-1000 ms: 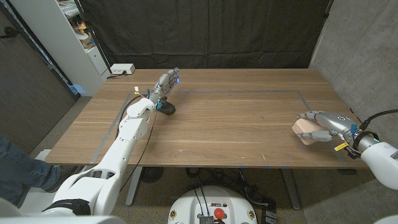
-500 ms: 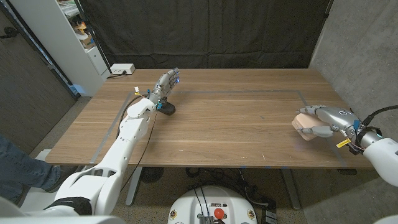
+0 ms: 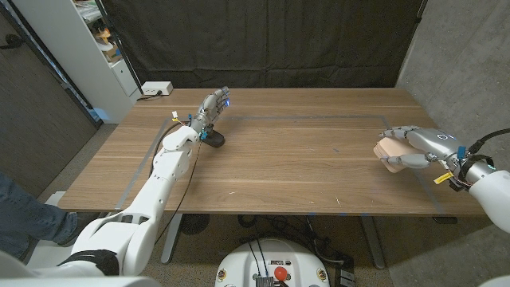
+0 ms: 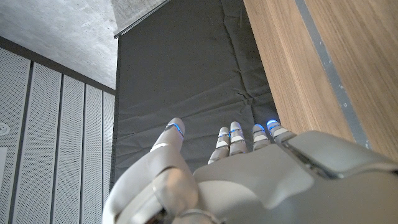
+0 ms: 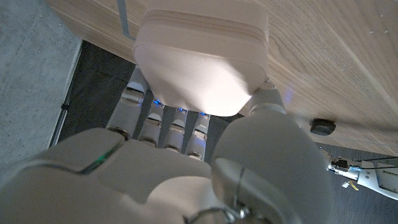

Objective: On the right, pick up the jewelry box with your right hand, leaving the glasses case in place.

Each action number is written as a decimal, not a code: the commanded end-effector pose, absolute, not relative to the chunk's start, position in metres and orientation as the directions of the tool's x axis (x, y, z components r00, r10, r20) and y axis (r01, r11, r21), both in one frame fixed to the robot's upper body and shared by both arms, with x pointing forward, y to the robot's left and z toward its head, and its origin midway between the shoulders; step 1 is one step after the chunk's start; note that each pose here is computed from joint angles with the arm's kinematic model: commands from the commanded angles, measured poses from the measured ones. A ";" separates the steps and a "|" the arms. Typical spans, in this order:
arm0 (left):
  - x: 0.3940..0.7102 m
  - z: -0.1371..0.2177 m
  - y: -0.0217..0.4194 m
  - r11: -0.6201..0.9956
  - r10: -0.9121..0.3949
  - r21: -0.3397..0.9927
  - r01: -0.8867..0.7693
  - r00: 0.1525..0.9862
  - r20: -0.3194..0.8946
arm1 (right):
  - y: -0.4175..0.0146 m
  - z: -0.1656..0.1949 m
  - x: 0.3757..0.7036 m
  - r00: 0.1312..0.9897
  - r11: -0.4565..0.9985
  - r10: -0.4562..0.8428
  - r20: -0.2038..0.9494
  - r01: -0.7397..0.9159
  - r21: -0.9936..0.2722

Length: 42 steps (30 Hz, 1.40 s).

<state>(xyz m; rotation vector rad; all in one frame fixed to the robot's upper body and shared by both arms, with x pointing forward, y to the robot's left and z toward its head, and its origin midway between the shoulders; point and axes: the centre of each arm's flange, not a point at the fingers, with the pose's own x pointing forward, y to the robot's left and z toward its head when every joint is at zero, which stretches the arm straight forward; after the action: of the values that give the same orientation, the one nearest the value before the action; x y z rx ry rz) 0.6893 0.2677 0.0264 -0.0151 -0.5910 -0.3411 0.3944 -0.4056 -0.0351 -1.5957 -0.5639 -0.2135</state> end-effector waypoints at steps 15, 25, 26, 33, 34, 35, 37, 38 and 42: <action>0.695 0.029 0.270 0.940 -0.320 0.083 0.332 0.769 0.553 | -0.398 -0.004 0.374 0.809 -0.023 0.246 0.533 0.555 -0.832; 0.697 0.028 0.270 0.939 -0.321 0.080 0.335 0.767 0.555 | -0.396 0.003 0.371 0.799 -0.026 0.252 0.546 0.570 -0.821; 0.697 0.028 0.270 0.939 -0.321 0.079 0.335 0.767 0.555 | -0.396 0.004 0.371 0.797 -0.027 0.255 0.547 0.571 -0.820; 0.696 0.027 0.270 0.940 -0.317 0.076 0.333 0.768 0.556 | -0.396 0.006 0.370 0.794 -0.025 0.257 0.551 0.576 -0.817; 0.696 0.027 0.270 0.940 -0.317 0.076 0.333 0.768 0.556 | -0.396 0.006 0.370 0.793 -0.024 0.259 0.551 0.576 -0.817; 0.696 0.026 0.270 0.940 -0.317 0.076 0.333 0.768 0.556 | -0.396 0.006 0.370 0.793 -0.024 0.260 0.551 0.576 -0.817; 0.695 0.026 0.270 0.940 -0.316 0.077 0.331 0.768 0.556 | -0.396 0.006 0.370 0.792 -0.022 0.258 0.554 0.578 -0.816; 0.695 0.026 0.270 0.940 -0.316 0.076 0.332 0.768 0.556 | -0.396 0.007 0.370 0.791 -0.021 0.259 0.554 0.578 -0.816; 0.693 0.026 0.270 0.941 -0.315 0.077 0.330 0.769 0.556 | -0.397 0.006 0.371 0.790 -0.017 0.260 0.556 0.579 -0.815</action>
<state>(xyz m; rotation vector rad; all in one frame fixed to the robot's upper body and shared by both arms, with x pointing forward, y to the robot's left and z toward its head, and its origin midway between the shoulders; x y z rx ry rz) 0.6958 0.2703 0.0276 -0.0256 -0.5983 -0.3534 0.3711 -0.3962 0.0045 -1.6112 -0.6735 -0.2838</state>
